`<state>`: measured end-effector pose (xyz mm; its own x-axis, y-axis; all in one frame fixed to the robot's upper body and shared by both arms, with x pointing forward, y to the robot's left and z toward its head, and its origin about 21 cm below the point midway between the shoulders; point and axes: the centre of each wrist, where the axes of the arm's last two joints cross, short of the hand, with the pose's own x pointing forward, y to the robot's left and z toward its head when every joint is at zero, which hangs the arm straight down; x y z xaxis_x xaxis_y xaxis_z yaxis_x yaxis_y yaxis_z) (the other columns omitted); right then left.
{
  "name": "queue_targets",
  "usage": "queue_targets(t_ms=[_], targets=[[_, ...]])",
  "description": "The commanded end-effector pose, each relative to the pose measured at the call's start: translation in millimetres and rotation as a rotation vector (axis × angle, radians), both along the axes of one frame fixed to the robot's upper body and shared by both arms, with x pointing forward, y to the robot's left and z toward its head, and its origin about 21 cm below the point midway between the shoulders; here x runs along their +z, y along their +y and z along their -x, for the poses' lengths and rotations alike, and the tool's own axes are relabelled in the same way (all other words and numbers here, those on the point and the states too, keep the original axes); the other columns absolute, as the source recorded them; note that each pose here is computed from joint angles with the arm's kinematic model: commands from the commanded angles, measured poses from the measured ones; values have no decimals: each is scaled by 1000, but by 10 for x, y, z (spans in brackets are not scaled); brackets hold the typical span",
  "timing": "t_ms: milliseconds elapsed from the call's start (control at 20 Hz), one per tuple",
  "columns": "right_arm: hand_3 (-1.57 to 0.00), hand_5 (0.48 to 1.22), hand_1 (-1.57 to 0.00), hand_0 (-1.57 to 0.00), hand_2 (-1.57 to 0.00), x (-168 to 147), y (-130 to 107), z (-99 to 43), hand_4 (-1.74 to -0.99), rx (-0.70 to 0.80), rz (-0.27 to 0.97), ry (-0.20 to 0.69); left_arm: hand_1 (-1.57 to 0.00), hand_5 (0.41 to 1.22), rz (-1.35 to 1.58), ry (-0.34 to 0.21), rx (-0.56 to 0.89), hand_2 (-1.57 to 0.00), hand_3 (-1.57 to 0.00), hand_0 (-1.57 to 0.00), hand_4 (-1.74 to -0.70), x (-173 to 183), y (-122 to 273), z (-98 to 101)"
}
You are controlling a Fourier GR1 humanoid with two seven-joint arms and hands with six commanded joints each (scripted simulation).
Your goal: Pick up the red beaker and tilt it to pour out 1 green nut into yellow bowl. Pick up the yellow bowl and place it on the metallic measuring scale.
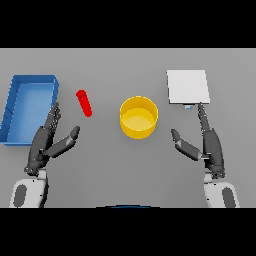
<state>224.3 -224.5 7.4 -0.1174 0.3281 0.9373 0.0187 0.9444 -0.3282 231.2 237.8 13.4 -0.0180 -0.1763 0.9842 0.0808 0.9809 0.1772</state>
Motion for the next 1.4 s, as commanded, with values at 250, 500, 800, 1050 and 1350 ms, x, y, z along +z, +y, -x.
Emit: queue_targets(t_ms=[250, 500, 800, 1050, 1350], targets=[[1, 623, 1, 1, 1, -11, -18, 19, -1236, 25, -23, 4, 1, 615, -36, 38, -21, 1, 1, 1, -1208, -164, -116, -229], [1, 632, 1, 1, 1, -19, -3, 35, -1273, 47, -56, -13, 1, 641, -73, 29, -26, 1, 1, 1, -1240, -271, -163, -530], [1, 635, 1, 1, 1, -16, -51, 38, -1267, 33, -42, -6, 1, 680, -83, 48, -29, 1, 1, 1, -1276, -333, -233, -870], [1, 644, 1, 1, 1, 20, -50, 8, -1272, 25, -44, -10, 1, 691, -98, 40, -39, 1, 1, 1, -1298, -331, -328, -1051], [1, 638, 1, 1, 1, 16, -42, 44, -1265, 27, -58, -5, 1, 683, -100, 74, -45, 1, 1, 1, -1289, -314, -363, -1253]])
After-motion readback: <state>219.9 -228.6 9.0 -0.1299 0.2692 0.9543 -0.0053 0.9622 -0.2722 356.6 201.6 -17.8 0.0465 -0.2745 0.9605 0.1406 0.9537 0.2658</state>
